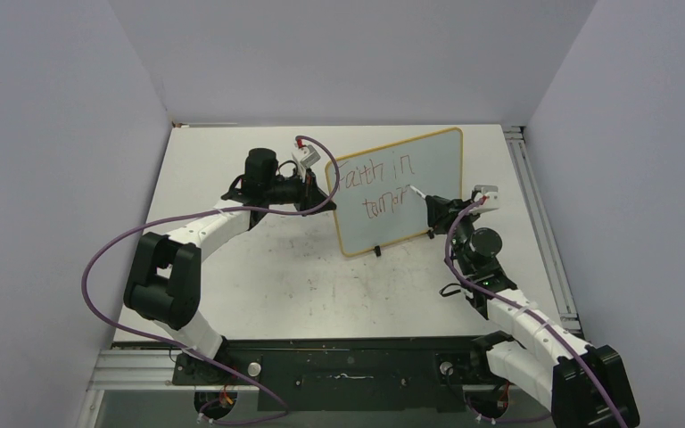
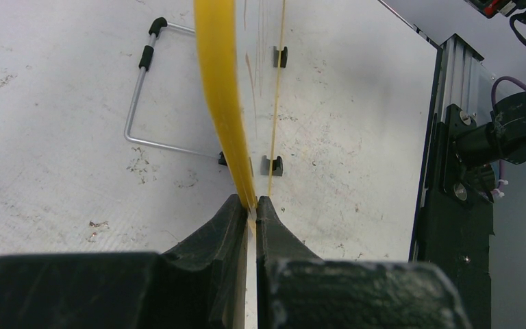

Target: Write a sentence on the whiteboard

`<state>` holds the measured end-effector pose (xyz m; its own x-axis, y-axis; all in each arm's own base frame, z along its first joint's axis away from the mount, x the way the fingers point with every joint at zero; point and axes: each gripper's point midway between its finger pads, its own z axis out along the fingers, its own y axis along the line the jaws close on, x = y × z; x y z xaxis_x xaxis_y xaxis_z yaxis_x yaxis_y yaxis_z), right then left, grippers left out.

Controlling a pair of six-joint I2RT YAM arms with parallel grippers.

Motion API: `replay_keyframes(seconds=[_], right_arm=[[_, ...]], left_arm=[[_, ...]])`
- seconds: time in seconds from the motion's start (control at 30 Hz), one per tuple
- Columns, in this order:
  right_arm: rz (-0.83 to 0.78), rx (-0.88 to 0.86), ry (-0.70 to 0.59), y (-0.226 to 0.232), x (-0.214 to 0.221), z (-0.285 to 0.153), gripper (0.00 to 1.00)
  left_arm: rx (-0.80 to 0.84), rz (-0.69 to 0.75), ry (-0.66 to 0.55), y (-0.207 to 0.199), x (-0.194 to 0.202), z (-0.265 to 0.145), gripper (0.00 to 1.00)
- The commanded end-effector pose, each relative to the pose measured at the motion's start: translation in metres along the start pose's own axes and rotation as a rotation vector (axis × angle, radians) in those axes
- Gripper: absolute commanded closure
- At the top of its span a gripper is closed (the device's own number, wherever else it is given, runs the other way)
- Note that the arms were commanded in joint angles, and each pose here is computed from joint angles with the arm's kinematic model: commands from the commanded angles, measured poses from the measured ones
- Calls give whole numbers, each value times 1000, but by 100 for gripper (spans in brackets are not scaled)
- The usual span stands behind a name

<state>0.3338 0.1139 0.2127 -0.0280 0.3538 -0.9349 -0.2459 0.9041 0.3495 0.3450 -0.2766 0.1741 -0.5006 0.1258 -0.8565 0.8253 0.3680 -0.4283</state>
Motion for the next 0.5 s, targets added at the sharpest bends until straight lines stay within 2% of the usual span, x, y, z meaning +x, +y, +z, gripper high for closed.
replay_keyframes(seconds=[0.0,0.47], right_arm=[[-7,36,-68,-4,-23,0,95],[2,52,79,-16,26,-18,95]], left_arm=[[37,19,4,-8,-7,4,100],[38,21,4,-9,-7,4,100]])
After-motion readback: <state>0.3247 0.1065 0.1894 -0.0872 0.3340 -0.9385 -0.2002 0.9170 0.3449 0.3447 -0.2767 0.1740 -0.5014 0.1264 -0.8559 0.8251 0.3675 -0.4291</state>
